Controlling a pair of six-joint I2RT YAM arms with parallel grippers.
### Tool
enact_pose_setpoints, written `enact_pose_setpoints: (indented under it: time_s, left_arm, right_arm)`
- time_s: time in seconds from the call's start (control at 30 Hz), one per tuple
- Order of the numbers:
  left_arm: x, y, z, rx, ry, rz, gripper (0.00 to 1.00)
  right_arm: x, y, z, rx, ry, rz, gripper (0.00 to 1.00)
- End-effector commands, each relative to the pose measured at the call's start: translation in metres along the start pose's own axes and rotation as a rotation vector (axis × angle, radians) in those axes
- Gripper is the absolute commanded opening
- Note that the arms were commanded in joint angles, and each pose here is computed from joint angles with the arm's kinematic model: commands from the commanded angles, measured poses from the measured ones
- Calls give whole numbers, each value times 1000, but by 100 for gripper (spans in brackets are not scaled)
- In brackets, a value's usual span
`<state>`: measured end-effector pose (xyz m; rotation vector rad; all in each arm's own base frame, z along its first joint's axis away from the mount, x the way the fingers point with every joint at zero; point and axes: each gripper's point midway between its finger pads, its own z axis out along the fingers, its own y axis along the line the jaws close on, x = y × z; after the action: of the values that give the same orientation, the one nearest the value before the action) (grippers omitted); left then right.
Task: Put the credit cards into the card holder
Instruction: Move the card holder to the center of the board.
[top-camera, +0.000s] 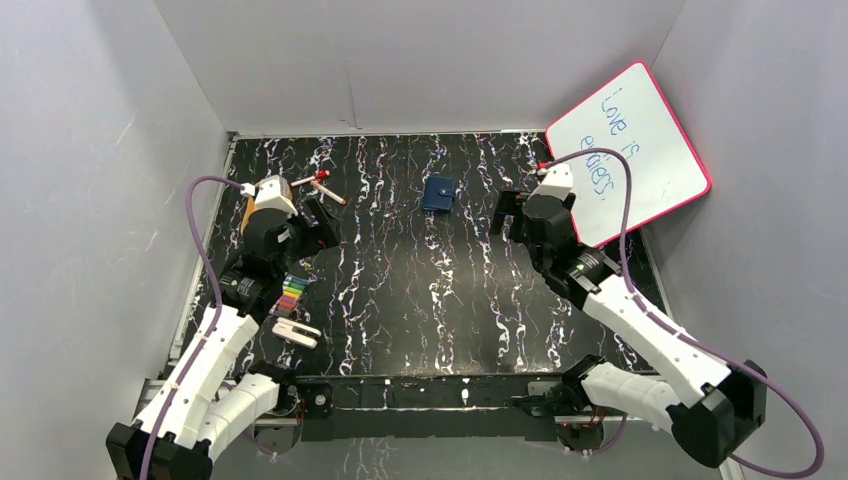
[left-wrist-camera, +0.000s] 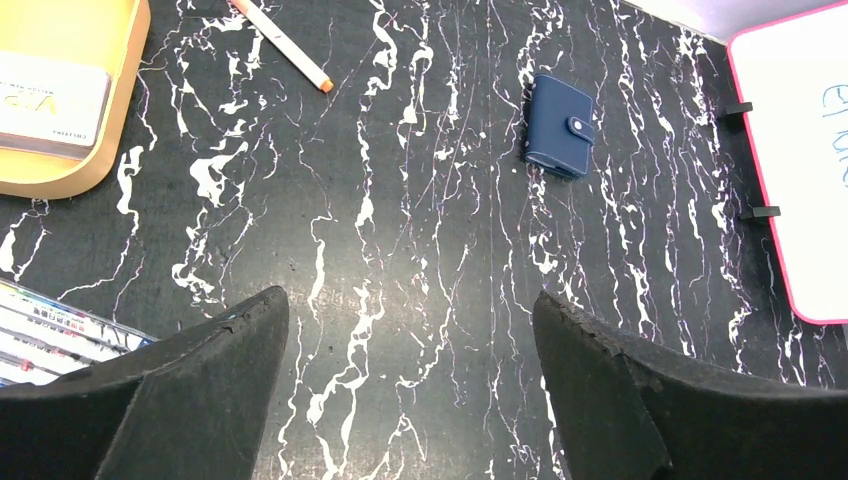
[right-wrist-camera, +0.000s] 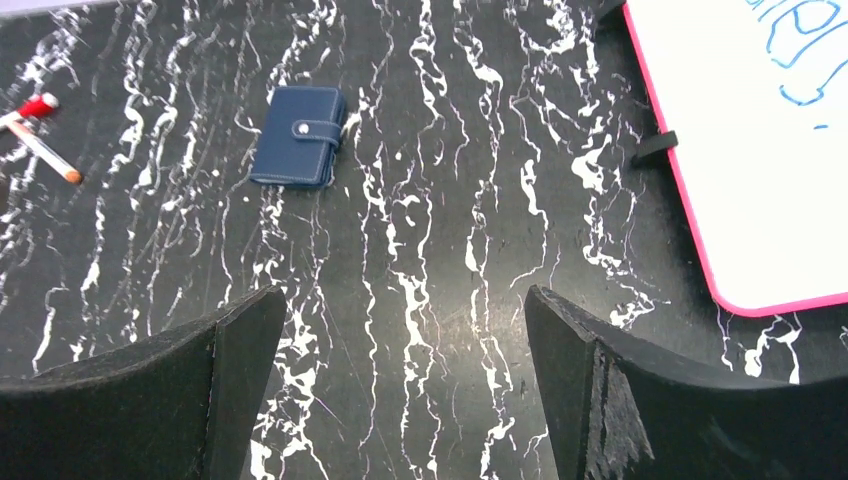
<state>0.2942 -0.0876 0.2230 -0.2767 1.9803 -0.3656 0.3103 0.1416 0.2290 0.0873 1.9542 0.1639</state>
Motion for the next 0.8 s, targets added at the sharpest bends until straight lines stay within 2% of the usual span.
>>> enact_pose_setpoints:
  time_s: [0.0, 0.2, 0.47, 0.57, 0.77]
  left_arm:
    - [-8, 1, -7, 5, -43, 8, 89]
    - [-14, 2, -9, -5, -66, -13, 89]
    - [-9, 38, -7, -192, -115, -108, 93]
    - [1, 59, -8, -316, -87, -130, 93]
    - [16, 76, -14, -433, -9, -125, 90]
  right_arm:
    - [-33, 1, -14, -43, -146, 31, 99]
    - [-39, 16, -26, -164, -160, -37, 99]
    - [-44, 37, -47, -316, -155, 2, 99]
    - [-42, 43, -56, -374, -144, 5, 99]
    - [-19, 65, -63, -509, -45, -11, 97]
